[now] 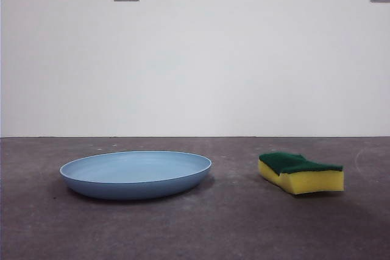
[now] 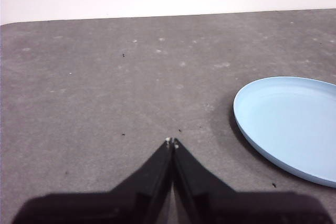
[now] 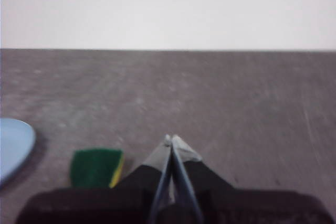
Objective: Pick up the plate,pick up the cloth,clean the plate with the cloth
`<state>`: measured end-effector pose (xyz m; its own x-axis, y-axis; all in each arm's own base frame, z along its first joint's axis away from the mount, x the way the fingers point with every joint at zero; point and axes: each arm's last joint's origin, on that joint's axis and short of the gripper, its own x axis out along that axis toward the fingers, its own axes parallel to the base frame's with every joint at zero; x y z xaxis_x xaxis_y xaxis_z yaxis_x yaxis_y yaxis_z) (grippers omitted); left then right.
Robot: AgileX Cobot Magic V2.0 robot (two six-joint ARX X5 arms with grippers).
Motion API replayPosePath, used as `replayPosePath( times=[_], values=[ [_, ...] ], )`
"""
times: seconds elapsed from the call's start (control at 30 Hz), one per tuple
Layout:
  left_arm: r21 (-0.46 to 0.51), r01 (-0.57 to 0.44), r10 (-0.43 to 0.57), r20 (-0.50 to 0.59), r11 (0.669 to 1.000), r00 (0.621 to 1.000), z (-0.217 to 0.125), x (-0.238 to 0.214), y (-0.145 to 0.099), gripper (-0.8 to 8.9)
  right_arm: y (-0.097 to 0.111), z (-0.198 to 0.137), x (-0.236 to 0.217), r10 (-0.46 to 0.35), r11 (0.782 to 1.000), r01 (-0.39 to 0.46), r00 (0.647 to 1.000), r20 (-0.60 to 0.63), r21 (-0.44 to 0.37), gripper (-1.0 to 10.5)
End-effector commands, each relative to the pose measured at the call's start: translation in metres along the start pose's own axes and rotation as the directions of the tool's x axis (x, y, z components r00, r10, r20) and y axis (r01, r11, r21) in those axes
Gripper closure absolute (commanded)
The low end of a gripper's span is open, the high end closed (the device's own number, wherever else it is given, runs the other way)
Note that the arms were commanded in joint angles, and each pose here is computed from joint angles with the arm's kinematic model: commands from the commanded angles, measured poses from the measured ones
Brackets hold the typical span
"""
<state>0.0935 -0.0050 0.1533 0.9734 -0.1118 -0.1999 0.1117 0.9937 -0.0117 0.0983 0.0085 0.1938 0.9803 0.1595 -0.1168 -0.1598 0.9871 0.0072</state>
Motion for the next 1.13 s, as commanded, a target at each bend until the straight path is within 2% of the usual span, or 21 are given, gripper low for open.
replayPosePath(
  times=[0.03, 0.47, 0.67, 0.77, 0.9, 1.13],
  values=[
    [-0.011, -0.006, 0.006, -0.008, 1.0, 1.0, -0.004, 0.002, 0.001, 8.17, -0.001, -0.011, 0.001, -0.007, 0.999, 0.007, 1.0, -0.004, 0.04, 9.5],
    [-0.011, -0.006, 0.006, -0.008, 1.0, 1.0, -0.004, 0.002, 0.001, 8.17, -0.001, -0.038, 0.002, -0.008, 0.998, 0.008, 1.0, 0.011, 0.069, 9.5],
    [-0.011, -0.006, 0.006, -0.008, 1.0, 1.0, -0.004, 0.002, 0.001, 8.17, -0.001, -0.043, 0.003, -0.01, 0.997, 0.013, 0.999, -0.034, 0.081, 9.5],
    [-0.011, -0.006, 0.006, -0.008, 1.0, 1.0, -0.004, 0.002, 0.001, 8.17, -0.001, -0.046, 0.002, -0.01, 0.994, 0.016, 0.998, -0.056, 0.105, 9.5],
    [-0.011, -0.007, 0.007, -0.008, 1.0, 1.0, -0.004, 0.002, 0.001, 8.17, -0.001, -0.045, 0.002, -0.012, 0.979, 0.023, 0.998, -0.056, 0.201, 9.5],
    [-0.011, -0.006, 0.006, -0.008, 1.0, 1.0, -0.004, 0.002, 0.001, 8.17, -0.001, -0.045, 0.002, -0.018, 0.98, 0.029, 0.998, -0.056, 0.199, 9.5]
  ],
)
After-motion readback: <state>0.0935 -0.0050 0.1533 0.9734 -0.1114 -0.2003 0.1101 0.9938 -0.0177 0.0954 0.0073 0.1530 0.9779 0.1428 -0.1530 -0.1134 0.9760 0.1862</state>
